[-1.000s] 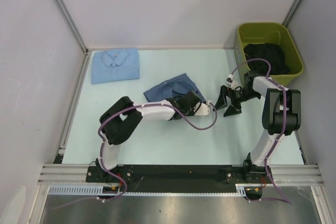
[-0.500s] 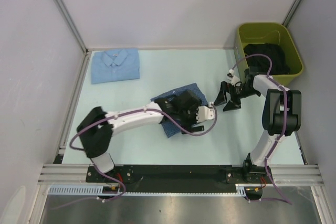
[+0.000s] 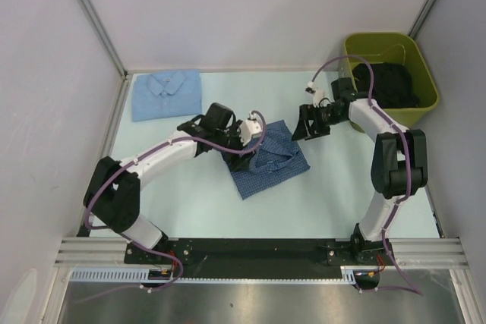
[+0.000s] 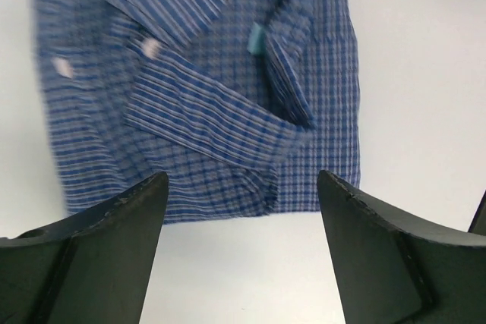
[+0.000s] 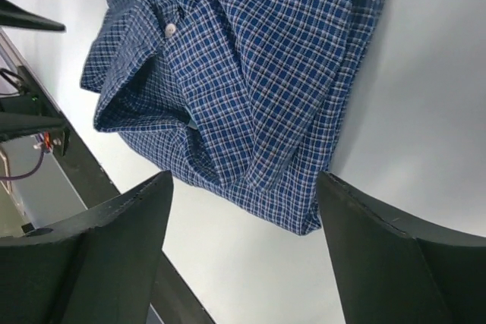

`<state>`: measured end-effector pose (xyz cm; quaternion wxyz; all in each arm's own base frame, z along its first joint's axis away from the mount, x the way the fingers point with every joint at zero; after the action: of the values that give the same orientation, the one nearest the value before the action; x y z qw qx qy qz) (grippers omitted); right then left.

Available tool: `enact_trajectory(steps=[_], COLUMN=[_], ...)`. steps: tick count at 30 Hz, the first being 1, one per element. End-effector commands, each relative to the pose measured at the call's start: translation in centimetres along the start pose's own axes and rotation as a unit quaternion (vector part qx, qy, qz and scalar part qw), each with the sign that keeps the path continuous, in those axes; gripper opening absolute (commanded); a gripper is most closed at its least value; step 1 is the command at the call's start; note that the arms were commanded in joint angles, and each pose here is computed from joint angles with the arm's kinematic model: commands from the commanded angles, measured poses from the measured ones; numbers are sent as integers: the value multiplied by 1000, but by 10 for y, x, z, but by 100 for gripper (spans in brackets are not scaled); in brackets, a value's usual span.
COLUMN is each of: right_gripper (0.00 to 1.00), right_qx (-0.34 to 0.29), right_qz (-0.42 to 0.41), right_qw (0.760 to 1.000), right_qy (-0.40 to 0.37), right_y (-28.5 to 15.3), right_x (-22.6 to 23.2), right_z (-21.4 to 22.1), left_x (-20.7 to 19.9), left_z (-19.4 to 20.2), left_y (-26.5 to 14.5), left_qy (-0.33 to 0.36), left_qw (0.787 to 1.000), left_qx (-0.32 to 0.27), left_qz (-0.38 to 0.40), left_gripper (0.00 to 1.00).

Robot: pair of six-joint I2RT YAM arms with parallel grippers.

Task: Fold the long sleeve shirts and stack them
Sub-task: Fold the shirt

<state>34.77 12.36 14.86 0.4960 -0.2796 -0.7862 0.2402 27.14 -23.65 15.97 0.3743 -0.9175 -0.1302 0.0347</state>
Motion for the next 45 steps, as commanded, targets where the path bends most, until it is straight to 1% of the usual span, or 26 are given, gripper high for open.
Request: enact_trajectory(steps=[1, 3, 4, 6, 7, 9, 10, 12, 13, 16, 20, 23, 27, 29, 30, 31, 32, 33, 34, 35, 36, 38, 39, 41, 42, 45], right_gripper=[78, 78, 75, 70, 62, 53, 43, 32, 18, 0, 0, 0, 0, 1, 9, 13, 15, 19, 25, 29, 32, 33, 34, 37, 39, 41], right_qx=[15, 23, 25, 33, 36, 41, 45, 49, 48, 54, 64, 84, 101, 114, 117, 116, 117, 113, 105, 90, 82, 77, 68, 46, 43, 43], right_qz=[24, 27, 27, 27, 26, 25, 26, 28, 27, 34, 34, 42, 40, 42, 47, 49, 52, 57, 59, 59, 47, 42, 41, 41, 43, 28], right_qw=[1000, 999, 999, 999, 998, 998, 997, 997, 997, 997, 996, 994, 993, 991, 991, 991, 991, 991, 991, 992, 993, 992, 994, 996, 996, 995], right_qy=[-6, 8, 14, 31, 43, 51, 53, 54, 49, 50, 49, 48, 54, 51, 50, 47, 49, 49, 52, 63, 74, 86, 78, 67, 70, 87], right_y=[15, 20, 22, 27, 28, 28, 27, 25, 22, 18, 8, 6, 17, 24, 25, 25, 20, 15, 9, -6, -12, -19, -22, -18, -14, -2], right_x=[-10, -11, -14, -19, -20, -19, -19, -19, -16, -16, -17, -23, -27, -28, -28, -28, -26, -26, -25, -23, -20, -18, -14, -16, -18, -19], right_z=[-1, 3, 7, 12, 14, 18, 21, 26, 27, 31, 40, 55, 64, 70, 71, 69, 67, 65, 61, 59, 58, 65, 64, 59, 57, 44], left_x=[-23, -27, -26, -34, -33, -38, -39, -45, -46, -52, -57, -64, -69, -73, -74, -73, -73, -71, -64, -61, -59, -54, -51, -45, -42, -37], left_z=[20, 37, 38, 53, 54, 63, 64, 66, 66, 69, 72, 76, 76, 82, 84, 84, 84, 80, 71, 67, 65, 62, 62, 64, 63, 58], left_y=[8, 15, 18, 26, 29, 32, 33, 31, 29, 22, 17, 17, 18, 22, 22, 20, 15, 10, -4, -10, -15, -17, -16, -6, -3, 11], left_qy=[52, 68, 80, 90, 97, 99, 101, 107, 110, 126, 137, 134, 131, 134, 135, 139, 137, 135, 119, 114, 115, 129, 128, 125, 125, 135], left_qw=[998, 996, 996, 994, 994, 993, 993, 993, 992, 991, 989, 990, 990, 989, 989, 988, 988, 989, 993, 993, 993, 991, 991, 991, 991, 990], left_qx=[12, 30, 25, 46, 46, 56, 55, 52, 52, 49, 46, 43, 35, 45, 49, 52, 56, 48, 24, 12, 7, 8, 12, 24, 27, 24], left_qz=[45, 40, 32, 33, 27, 23, 19, 17, 15, 12, 13, 27, 33, 42, 45, 39, 38, 31, 5, -8, -17, -35, -43, -47, -49, -43], left_gripper=[85, 85, 83, 78, 70, 58, 44, 33, 24, 12, 0, 0, 0, 0, 0, 0, 18, 31, 47, 61, 63, 63, 62, 61, 61, 62])
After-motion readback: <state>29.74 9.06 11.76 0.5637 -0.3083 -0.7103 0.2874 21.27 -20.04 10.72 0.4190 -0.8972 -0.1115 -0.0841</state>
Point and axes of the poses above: each gripper's point midway between its finger pads, its own y axis out along the fingers, its own x axis along the line the jaws close on, z = x × y, the point moved 5 cm from there along -y, back along the fingers, and after that the axes turned 7 degrees about y, right-handed, at the moved point
